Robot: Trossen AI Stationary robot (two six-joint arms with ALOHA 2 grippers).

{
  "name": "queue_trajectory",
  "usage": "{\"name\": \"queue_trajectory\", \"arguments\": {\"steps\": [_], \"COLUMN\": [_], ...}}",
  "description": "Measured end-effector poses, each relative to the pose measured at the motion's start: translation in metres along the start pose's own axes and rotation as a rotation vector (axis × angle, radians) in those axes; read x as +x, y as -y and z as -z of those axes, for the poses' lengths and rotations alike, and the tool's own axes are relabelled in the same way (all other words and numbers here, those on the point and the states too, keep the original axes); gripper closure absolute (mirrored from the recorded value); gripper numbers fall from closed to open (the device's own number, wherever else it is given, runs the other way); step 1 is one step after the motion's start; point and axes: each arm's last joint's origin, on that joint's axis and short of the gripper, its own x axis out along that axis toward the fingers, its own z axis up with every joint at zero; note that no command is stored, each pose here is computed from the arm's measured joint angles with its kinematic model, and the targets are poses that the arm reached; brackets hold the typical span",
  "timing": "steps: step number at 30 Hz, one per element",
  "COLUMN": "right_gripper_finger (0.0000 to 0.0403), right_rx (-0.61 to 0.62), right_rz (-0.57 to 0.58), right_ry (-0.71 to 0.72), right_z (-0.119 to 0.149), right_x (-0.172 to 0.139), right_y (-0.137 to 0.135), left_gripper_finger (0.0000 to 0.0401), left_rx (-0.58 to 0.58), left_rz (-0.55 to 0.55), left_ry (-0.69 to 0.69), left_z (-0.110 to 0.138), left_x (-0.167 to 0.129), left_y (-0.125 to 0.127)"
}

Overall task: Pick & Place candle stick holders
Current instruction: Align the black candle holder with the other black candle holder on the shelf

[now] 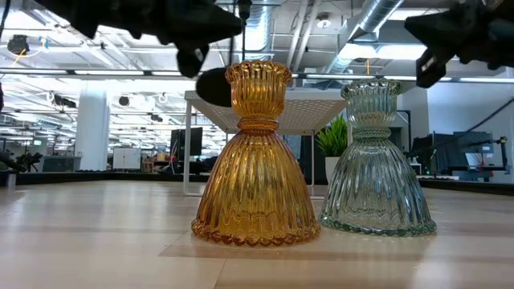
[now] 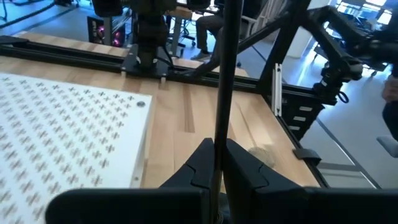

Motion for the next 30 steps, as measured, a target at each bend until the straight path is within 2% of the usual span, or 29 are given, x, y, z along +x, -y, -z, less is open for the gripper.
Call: {"name": "queue_trajectory", "arguments": {"steps": [7,15,20,25,30], "right_gripper_finger": [0.0403,0.0403,0.0403,0.0403,0.0403], "right_rx": [-0.015,-0.156,-0.226,-0.228,-0.149], "right_rz": [0.004,-0.037,-0.055,-0.049,-0.057], "right_ry": [-0.03,-0.139,-0.18,-0.222,-0.255], "right_z": [-0.011,-0.018,-0.016,-0.009,-0.001], "right_x": [0.032,0.087,0.119,0.145,0.167], "right_y": [-0.008,-0.03,-0.041,-0.045,-0.05], "left_gripper_finger": [0.0385,0.0384,0.0384,0.0384,0.0384], "left_rx": [0.001,0.112,0.125,0.125,0.127], "left_rz": [0.001,0.067,0.086,0.104,0.106], "left_ry": [-0.011,-0.016,-0.018,-0.021,-0.037], "left_z": [-0.001,-0.001,0.0,0.001,0.003], "left_x": [0.012,0.011,0.011,0.01,0.01], "left_y": [0.001,0.008,0.014,0.019,0.02]}}
